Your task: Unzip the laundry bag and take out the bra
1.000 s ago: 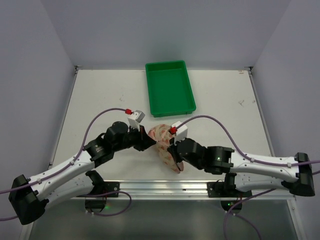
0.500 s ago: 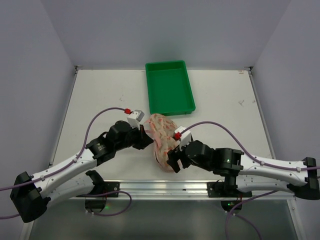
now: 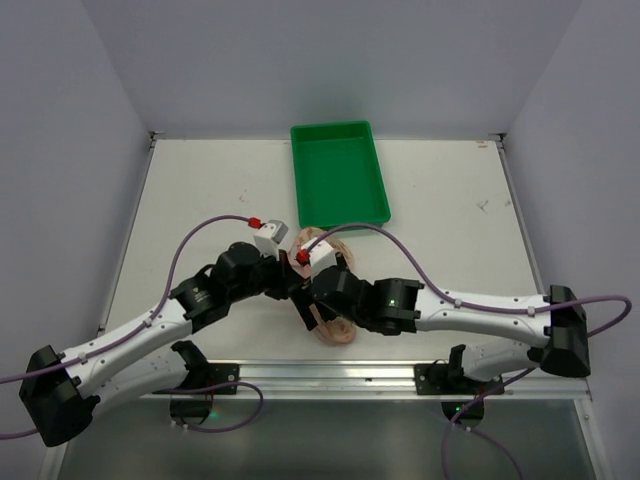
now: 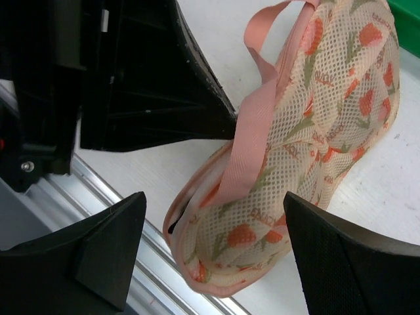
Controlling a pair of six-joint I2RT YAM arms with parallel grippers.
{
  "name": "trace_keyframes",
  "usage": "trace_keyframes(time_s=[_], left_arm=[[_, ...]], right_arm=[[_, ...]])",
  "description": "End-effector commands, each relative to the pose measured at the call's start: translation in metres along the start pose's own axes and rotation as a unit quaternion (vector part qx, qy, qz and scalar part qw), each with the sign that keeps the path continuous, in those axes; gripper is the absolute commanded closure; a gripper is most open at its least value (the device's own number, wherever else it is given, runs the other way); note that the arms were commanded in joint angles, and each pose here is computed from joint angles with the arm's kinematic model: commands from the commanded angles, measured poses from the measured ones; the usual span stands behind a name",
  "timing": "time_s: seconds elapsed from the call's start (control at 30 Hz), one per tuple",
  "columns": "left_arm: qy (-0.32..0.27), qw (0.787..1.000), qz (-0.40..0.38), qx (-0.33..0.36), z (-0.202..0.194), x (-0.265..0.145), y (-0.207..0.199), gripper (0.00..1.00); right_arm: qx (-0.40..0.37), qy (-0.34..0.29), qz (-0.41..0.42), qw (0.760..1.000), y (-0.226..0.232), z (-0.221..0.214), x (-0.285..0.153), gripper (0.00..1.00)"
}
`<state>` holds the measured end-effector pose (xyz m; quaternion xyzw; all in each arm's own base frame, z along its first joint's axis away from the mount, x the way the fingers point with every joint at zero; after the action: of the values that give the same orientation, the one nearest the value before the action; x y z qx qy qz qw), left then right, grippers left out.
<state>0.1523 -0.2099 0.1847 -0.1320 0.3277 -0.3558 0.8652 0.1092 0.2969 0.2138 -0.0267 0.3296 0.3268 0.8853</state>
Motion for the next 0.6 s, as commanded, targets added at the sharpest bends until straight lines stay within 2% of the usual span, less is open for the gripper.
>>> trace_keyframes(time_s=[0.0,0.17,0.23,0.27,0.3,0.4,0.43,0.5,0.57], left_arm=[[-0.031,0.999,-0.032,-0.004,0.015,-0.007,-0.014,1.00],[-0.027,0.999,-0.040,-0.005,0.013,-0.007,-0.017,1.00],[-0.029,0.999,-0.042,-0.005,0.014,-0.007,-0.018,1.00],[-0.030,0.999,-0.042,-0.006,0.014,-0.007,-0.018,1.00],[-0.031,0.999,-0.042,-0.005,0.014,-0.008,-0.018,1.00],[-0.033,0.999,-0.038,-0.007,0.013,-0.009,-0.016,1.00],[-0.035,0.999,-0.035,-0.006,0.013,-0.009,-0.015,1.00],[-0.029,0.999,-0.027,-0.005,0.009,-0.008,-0.012,1.00],[-0.024,1.000,-0.012,-0.001,0.006,-0.008,-0.007,1.00]], right_arm=[[0.023,-0.015,-0.027,0.999,0.006,0.011,0.008,0.13],[0.030,-0.013,-0.053,0.998,0.004,0.001,0.024,0.15],[0.035,-0.011,-0.069,0.997,-0.002,-0.007,0.030,0.24],[0.035,-0.013,-0.077,0.996,-0.004,-0.008,0.030,0.30],[0.034,-0.009,-0.082,0.996,-0.006,-0.013,0.031,0.46],[0.037,-0.003,-0.092,0.995,-0.015,-0.020,0.025,0.70],[0.037,-0.006,-0.086,0.996,-0.017,-0.019,0.019,0.87],[0.031,0.007,-0.075,0.997,-0.022,-0.030,0.015,1.00],[0.036,-0.001,-0.055,0.998,-0.026,-0.030,0.002,1.00]])
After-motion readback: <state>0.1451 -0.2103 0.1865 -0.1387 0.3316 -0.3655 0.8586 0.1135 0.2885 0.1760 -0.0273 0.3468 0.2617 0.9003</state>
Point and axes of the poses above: each gripper's point midway between its finger pads, its own x axis out along the fingers, its own y axis along the line the jaws close on, z = x × y, the point moved 6 cm from there along -x, back along the fingers, and after that the axes turned 6 degrees about x, right-handed, at the moved point
